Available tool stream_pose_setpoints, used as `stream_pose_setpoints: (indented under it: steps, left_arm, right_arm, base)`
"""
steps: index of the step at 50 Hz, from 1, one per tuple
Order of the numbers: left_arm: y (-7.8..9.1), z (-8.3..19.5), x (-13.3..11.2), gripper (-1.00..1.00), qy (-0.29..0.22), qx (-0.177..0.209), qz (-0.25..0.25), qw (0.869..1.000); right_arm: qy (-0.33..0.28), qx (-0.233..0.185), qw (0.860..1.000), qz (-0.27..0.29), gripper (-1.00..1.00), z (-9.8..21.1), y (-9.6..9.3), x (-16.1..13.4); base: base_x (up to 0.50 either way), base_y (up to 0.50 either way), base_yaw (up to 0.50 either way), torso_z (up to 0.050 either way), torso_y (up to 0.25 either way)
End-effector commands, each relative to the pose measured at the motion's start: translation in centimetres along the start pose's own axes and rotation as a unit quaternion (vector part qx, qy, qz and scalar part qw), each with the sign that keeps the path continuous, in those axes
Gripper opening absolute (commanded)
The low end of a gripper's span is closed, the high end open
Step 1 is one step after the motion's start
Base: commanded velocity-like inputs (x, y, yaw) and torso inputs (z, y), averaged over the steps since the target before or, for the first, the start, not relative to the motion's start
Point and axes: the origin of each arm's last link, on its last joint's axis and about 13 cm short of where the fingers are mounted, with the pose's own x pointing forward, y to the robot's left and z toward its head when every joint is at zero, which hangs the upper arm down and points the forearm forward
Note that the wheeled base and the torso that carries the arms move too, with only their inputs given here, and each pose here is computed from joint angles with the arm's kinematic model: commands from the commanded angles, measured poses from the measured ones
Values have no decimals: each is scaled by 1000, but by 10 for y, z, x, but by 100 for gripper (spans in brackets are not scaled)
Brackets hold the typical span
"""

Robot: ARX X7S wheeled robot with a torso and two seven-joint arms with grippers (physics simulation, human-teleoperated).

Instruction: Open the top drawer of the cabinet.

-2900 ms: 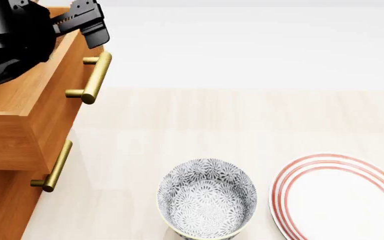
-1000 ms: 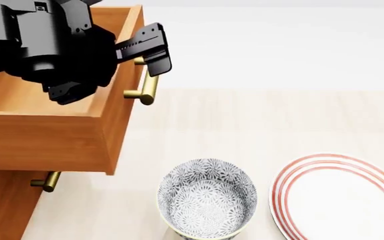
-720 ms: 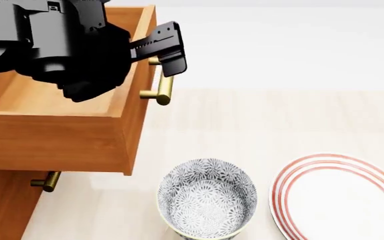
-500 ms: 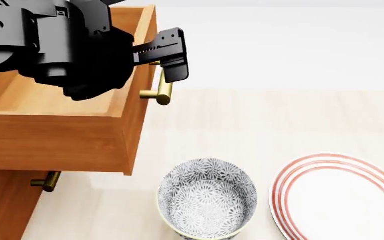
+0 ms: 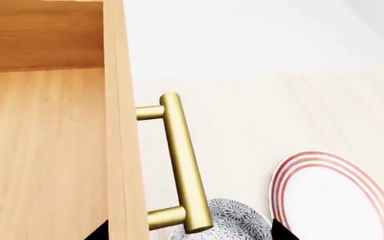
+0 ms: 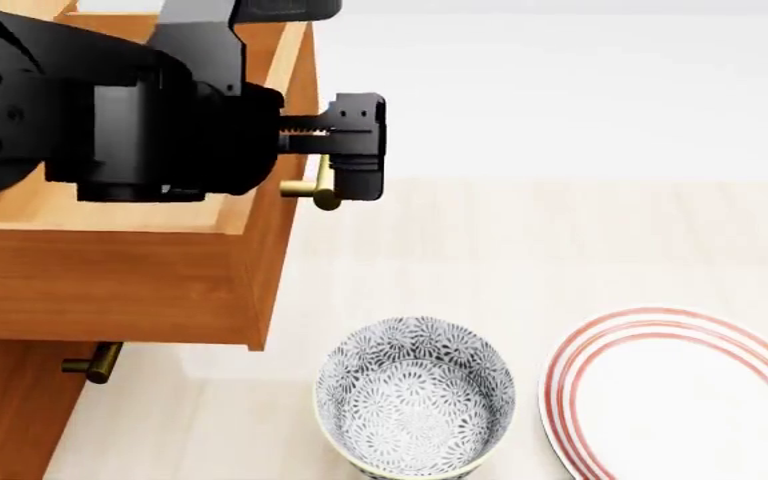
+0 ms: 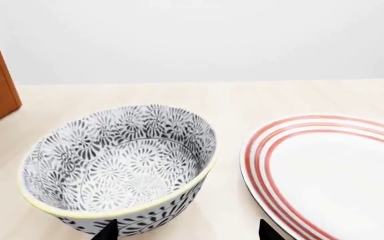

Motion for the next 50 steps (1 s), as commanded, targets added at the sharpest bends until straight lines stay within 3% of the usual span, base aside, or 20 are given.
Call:
stream_pose_setpoints:
  steps: [1,16,30,33,37,41,46,47,50]
  left_arm:
    - [-52,16,-57,100,-122,12,-161,979]
    - [-48,5,-80,100,-170,45,-148,973]
    - [-46,-26,-97,100,-199,82,-161,963]
    - [-47,-34,-105,100,-220,97,-182,954]
    - [-49,-49,-119,100,-280,157,-160,933]
    - [-48,-58,-125,100,-325,169,-145,919]
    - [-45,-69,-131,100,-393,193,-108,892]
    - [-43,-74,-131,100,-418,196,-94,882]
    - [-40,-85,-127,100,-437,212,-81,870]
  right_arm:
    - [-9,6,1000,-1,100,2,1,3]
    - [-6,3,1000,3,100,1,2,2]
    - [-4,2,1000,5,100,1,3,1]
    - [-4,1,1000,5,100,0,3,1]
    - [-4,1,1000,5,100,0,3,1]
    - [-4,0,1000,5,100,-1,3,1]
    - [-4,0,1000,6,100,-1,3,1]
    - [-4,0,1000,6,100,0,3,1]
    - [-4,-1,1000,6,100,-1,3,2]
  base:
    - [0,0,-4,0,0]
    - [0,0,-1,1,1]
    - [0,0,0,0,0]
    - [0,0,0,0,0]
    - [0,0,0,0,0]
    - [0,0,0,0,0]
    - [0,0,0,0,0]
    - [0,0,0,0,0]
    - [0,0,0,0,0]
